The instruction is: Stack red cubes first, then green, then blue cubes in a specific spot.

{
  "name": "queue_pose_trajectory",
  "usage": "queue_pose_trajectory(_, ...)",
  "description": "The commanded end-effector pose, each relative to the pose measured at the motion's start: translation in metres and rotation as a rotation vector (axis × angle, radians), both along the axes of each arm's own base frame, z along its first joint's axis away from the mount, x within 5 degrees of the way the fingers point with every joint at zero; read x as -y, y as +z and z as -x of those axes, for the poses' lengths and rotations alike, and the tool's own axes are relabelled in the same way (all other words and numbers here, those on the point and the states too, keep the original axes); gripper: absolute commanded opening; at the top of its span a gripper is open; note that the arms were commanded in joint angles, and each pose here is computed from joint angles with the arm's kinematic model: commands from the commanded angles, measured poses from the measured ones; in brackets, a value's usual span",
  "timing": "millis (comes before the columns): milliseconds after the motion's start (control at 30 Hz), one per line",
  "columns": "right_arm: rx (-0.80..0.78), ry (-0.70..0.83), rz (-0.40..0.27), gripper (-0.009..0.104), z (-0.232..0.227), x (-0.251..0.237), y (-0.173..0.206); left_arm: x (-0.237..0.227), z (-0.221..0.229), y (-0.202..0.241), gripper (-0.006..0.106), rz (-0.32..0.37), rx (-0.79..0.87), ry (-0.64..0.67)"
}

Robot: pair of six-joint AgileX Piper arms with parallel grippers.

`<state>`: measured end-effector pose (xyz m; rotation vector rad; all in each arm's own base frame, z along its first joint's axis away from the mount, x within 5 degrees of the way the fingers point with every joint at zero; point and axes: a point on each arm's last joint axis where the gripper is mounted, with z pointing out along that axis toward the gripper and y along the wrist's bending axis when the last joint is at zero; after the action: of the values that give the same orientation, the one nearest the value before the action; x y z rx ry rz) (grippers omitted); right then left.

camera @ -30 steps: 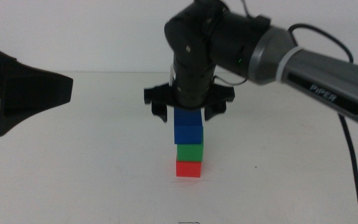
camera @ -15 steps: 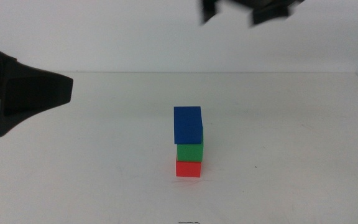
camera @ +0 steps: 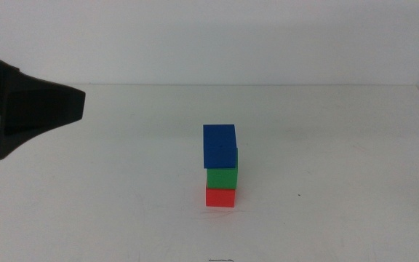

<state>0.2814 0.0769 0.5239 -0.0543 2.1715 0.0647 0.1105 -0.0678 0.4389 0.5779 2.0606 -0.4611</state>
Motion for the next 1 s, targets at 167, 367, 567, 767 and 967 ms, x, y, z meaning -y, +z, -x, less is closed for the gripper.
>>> queue_pose_trajectory(167, 0.077, -0.025, -0.012, 0.085, 0.033, 0.017, 0.027, 0.001, 0.000, 0.013, 0.094, 0.059, 0.067, 0.006)
queue_pose_trajectory(367, 0.065, -0.023, -0.010, 0.085, 0.028, 0.015, 0.023, -0.006, -0.002, 0.012, 0.094, -0.019, 0.112, 0.050)
queue_pose_trajectory(567, 0.059, -0.039, 0.013, 0.085, 0.026, 0.017, 0.020, -0.028, -0.007, 0.022, 0.094, -0.207, 0.375, 0.194)
queue_pose_trajectory(767, 0.042, -0.060, 0.054, 0.085, 0.028, 0.021, 0.010, -0.022, -0.014, 0.034, 0.094, -0.066, 0.543, 0.202)
queue_pose_trajectory(967, 0.227, -0.101, 0.054, 0.085, 0.039, 0.045, 0.013, -0.045, -0.026, 0.013, 0.094, -0.026, 0.542, 0.406)
